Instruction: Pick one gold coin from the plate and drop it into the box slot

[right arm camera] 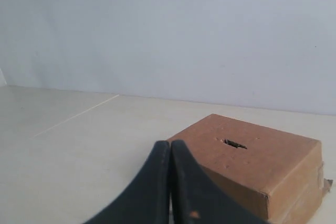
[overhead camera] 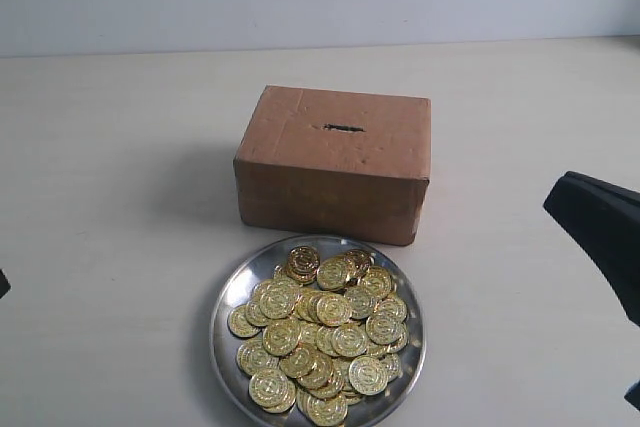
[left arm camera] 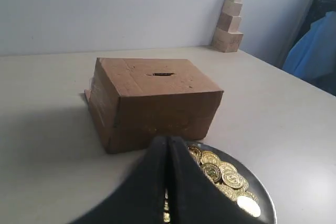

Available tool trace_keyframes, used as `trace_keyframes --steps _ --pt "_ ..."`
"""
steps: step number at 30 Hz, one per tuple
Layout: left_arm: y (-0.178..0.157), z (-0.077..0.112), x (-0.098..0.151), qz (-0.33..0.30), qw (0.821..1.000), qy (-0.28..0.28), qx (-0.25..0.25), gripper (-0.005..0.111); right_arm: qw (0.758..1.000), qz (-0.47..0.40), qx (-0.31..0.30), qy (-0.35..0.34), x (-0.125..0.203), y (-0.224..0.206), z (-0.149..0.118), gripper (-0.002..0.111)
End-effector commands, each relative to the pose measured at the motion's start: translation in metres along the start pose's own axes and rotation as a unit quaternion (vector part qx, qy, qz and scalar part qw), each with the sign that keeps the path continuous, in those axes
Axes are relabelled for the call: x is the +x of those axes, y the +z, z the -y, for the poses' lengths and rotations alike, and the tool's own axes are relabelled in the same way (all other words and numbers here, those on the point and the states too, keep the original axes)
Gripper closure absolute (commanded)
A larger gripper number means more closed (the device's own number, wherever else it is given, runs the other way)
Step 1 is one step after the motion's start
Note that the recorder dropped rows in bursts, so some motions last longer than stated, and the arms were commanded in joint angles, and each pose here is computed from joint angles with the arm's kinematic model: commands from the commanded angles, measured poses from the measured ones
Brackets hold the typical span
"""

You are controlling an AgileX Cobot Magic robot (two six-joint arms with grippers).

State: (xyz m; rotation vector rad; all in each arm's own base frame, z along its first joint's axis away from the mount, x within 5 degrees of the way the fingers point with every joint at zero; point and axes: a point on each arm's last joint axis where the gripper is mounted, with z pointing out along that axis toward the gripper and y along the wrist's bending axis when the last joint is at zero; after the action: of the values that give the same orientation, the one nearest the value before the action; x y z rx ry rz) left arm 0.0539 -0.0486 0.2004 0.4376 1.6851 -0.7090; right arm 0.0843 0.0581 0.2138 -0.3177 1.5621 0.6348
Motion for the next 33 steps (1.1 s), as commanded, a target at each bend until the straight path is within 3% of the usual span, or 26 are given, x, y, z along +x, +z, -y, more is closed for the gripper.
trace_keyframes --steps 1,7,12,27,33 --pt "0.0 -0.002 -0.003 0.023 1.0 -0.009 -0.01 0.107 1.0 0.001 0.003 -0.012 0.001 -0.001 0.001 0.108" --pt "0.0 0.0 0.002 -0.006 1.0 0.0 0.002 0.107 0.998 -0.057 0.018 0.011 0.011 -0.002 0.003 0.108" --pt "-0.001 0.003 0.009 -0.046 0.999 0.0 0.02 0.107 0.998 -0.058 0.018 0.018 0.012 -0.002 0.003 0.108" --pt "-0.001 0.004 0.01 -0.049 0.999 0.001 0.021 0.107 0.998 -0.057 0.018 0.018 0.011 -0.002 0.003 0.108" --pt "-0.002 0.001 0.008 -0.036 0.999 -0.002 0.003 0.107 0.998 0.047 0.04 0.005 -0.008 -0.022 0.006 0.108"
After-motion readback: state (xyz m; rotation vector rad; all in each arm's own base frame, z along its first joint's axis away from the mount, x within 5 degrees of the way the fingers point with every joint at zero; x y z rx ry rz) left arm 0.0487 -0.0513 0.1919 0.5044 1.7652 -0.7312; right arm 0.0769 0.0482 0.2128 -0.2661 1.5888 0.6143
